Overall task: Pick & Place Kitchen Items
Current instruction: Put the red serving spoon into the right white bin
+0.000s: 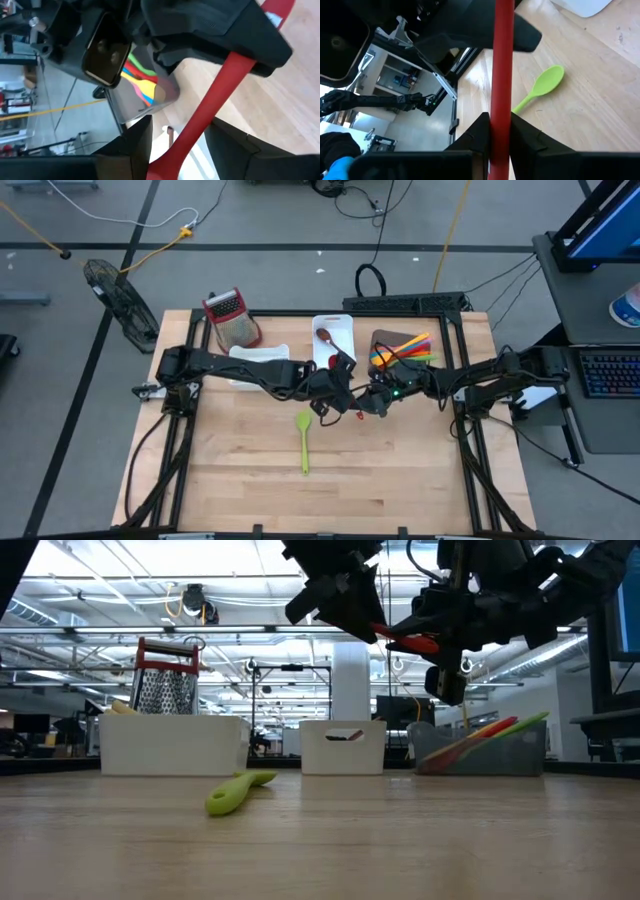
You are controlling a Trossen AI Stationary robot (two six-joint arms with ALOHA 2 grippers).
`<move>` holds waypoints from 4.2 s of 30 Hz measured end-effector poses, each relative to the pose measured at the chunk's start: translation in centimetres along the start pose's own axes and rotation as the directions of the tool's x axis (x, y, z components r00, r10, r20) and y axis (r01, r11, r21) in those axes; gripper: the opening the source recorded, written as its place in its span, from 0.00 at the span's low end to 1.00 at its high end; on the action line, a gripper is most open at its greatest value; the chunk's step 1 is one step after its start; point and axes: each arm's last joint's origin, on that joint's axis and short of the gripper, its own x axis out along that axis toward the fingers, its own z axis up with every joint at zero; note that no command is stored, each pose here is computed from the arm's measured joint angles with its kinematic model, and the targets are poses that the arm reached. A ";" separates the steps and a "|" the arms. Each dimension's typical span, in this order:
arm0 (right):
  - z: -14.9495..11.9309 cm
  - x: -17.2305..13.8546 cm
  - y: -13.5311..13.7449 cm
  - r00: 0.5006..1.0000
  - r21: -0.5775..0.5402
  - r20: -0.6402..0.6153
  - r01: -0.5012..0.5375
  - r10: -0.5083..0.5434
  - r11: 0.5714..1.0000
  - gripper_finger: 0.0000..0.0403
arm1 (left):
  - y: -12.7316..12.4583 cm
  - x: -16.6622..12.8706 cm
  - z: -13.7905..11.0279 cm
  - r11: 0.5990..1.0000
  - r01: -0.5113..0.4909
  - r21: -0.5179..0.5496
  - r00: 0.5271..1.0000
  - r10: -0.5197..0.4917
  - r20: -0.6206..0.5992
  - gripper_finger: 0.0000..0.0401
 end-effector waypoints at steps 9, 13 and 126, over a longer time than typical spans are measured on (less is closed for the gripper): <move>0.5 -0.1 -0.3 0.999 0.010 0.045 0.028 -0.029 1.000 0.09 | 0.1 -0.1 -0.2 0.993 -0.114 -0.039 0.986 0.108 -0.131 0.47; 1.1 -0.4 -0.7 0.996 0.037 0.079 0.048 -0.051 0.998 0.09 | 0.1 -0.1 -0.4 0.983 -0.159 -0.092 0.972 0.140 -0.189 0.47; 16.5 -2.3 -11.2 0.992 0.878 -0.105 0.061 0.067 0.475 0.43 | -4.8 -7.9 -12.7 0.263 -0.207 -0.942 0.978 0.097 -0.187 0.47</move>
